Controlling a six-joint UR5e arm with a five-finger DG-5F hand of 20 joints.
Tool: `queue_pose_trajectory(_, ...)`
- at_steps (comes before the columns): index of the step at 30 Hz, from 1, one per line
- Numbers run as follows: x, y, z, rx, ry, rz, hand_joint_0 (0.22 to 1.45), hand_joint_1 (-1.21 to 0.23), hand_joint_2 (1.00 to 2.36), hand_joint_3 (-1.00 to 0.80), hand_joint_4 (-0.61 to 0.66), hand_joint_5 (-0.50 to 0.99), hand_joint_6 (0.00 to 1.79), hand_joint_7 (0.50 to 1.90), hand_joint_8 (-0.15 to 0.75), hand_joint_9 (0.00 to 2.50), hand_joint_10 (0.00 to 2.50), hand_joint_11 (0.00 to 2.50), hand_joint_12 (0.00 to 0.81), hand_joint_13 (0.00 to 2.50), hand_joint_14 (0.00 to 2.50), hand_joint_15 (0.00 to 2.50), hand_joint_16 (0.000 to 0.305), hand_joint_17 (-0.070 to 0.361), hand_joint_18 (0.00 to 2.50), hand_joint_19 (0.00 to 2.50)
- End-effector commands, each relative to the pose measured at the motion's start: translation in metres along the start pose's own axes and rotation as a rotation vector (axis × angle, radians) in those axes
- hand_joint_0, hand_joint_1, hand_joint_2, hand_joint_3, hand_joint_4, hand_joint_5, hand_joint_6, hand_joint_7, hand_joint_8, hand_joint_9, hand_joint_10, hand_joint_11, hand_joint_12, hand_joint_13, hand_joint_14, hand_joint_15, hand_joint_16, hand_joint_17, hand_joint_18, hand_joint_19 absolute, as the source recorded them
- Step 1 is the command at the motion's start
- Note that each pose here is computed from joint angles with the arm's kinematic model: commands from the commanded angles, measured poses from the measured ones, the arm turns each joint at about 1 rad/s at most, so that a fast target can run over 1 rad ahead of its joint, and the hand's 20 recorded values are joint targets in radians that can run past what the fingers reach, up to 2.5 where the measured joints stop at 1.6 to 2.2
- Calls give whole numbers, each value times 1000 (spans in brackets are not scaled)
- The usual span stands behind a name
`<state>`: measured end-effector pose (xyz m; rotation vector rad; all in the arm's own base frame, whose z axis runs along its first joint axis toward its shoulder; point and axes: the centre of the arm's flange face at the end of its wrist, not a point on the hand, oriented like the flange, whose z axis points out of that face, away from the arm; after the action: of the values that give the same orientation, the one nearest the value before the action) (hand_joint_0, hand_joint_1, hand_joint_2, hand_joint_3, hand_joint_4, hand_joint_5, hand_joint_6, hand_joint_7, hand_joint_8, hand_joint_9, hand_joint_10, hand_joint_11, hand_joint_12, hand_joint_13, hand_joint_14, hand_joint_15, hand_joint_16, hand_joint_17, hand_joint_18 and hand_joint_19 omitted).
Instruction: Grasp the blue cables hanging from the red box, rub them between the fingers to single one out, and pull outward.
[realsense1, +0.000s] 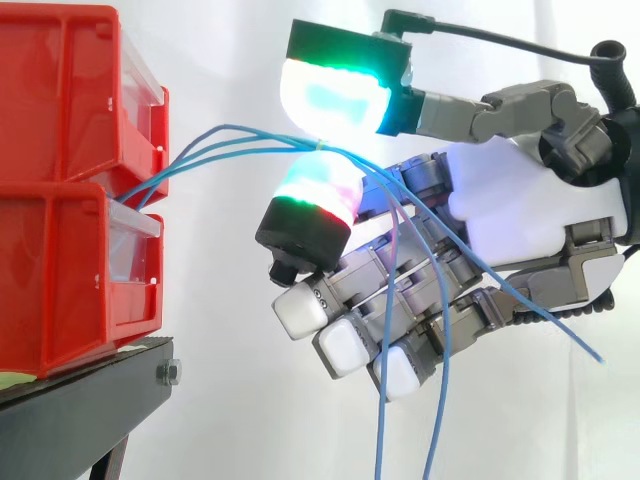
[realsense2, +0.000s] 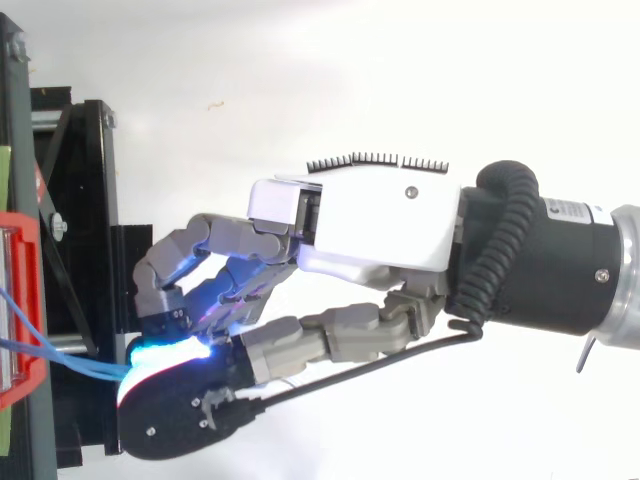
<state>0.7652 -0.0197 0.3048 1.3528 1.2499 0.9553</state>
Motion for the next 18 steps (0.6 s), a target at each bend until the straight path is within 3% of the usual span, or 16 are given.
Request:
queue_pose_trajectory(1, -1, 0, 0, -1, -2, -3, 521, -451, 1000, -492, 161, -159, 870, 1145, 319, 820, 14, 449, 438, 788, 19, 597, 56, 127, 625, 726)
queue_pose_trajectory(5, -1, 0, 0, -1, -2, -3, 514, -459, 1000, -490, 166, -158, 872, 1130, 322, 824, 12, 445, 439, 800, 20, 580, 57, 128, 625, 723)
queue_pose_trajectory(7, -1, 0, 0, -1, -2, -3, 567, -520, 1011, -371, 163, -156, 874, 1166, 302, 842, 15, 452, 422, 799, 20, 585, 53, 120, 634, 722)
queue_pose_trajectory(13, -1, 1, 0, -2, -4, -10, 566, -608, 1023, -147, 142, -155, 887, 1200, 309, 852, 13, 475, 410, 813, 19, 585, 52, 118, 666, 712)
queue_pose_trajectory(18, -2, 1, 1, -4, -4, -9, 571, -668, 1025, -80, 120, -163, 902, 1196, 303, 843, 13, 486, 408, 815, 21, 577, 52, 118, 686, 686)
